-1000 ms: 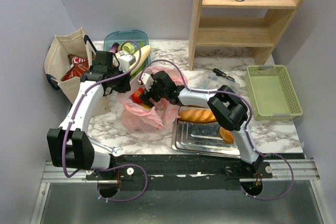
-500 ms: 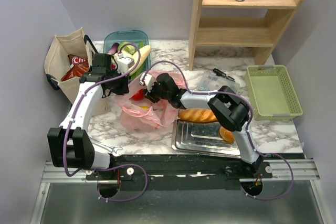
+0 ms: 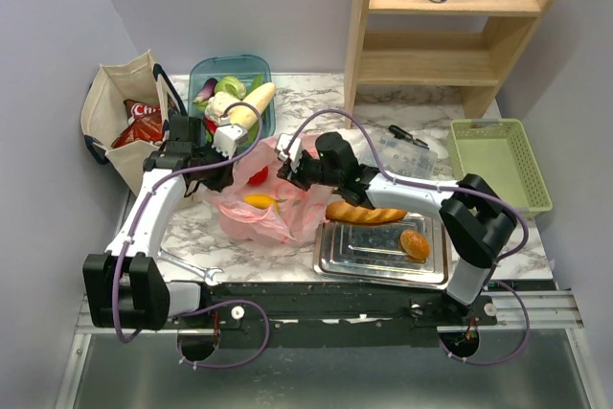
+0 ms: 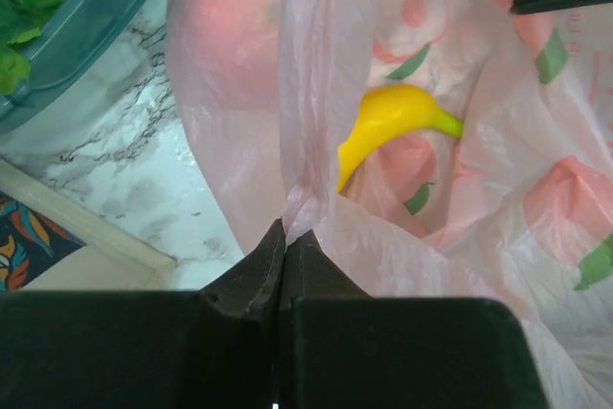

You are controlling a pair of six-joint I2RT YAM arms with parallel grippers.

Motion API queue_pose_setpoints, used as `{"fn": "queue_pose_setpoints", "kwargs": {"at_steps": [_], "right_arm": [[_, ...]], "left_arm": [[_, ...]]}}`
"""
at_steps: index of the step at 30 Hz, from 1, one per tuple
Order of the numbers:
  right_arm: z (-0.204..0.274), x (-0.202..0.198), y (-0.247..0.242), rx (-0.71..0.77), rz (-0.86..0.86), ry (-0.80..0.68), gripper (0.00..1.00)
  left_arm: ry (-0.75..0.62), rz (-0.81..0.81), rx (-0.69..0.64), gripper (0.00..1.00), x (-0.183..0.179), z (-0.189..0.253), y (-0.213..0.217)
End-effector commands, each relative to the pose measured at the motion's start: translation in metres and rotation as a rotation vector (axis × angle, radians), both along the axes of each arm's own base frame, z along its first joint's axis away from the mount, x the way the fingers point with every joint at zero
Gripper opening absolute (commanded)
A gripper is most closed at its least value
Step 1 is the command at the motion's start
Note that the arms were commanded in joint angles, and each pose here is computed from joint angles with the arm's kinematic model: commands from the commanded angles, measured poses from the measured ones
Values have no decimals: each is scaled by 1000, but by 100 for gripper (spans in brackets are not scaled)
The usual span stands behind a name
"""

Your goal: Untie the knot of the grocery bags and take out the mixed food

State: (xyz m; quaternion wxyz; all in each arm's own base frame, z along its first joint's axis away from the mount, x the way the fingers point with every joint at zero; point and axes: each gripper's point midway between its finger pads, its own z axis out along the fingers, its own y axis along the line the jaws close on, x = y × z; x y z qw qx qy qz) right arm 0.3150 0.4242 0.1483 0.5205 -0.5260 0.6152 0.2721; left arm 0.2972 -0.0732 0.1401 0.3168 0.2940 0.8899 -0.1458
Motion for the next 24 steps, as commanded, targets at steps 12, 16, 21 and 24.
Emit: {"fn": "queue_pose_setpoints", "kwargs": {"at_steps": [12, 16, 21, 24], "right_arm": [[-14, -41, -19, -64, 115, 81, 66], [-9, -38, -10, -14, 106, 82, 78], [-27, -27, -1, -43, 103, 83, 87], [-40, -12, 3, -70, 59, 81, 89]], "left_arm": [[-454, -442, -243, 0, -67, 92, -78], [-317, -332, -186, 0, -57, 52, -62], [-283, -276, -161, 0, -47, 35, -53], [-283, -283, -169, 0, -46, 36, -55]]}}
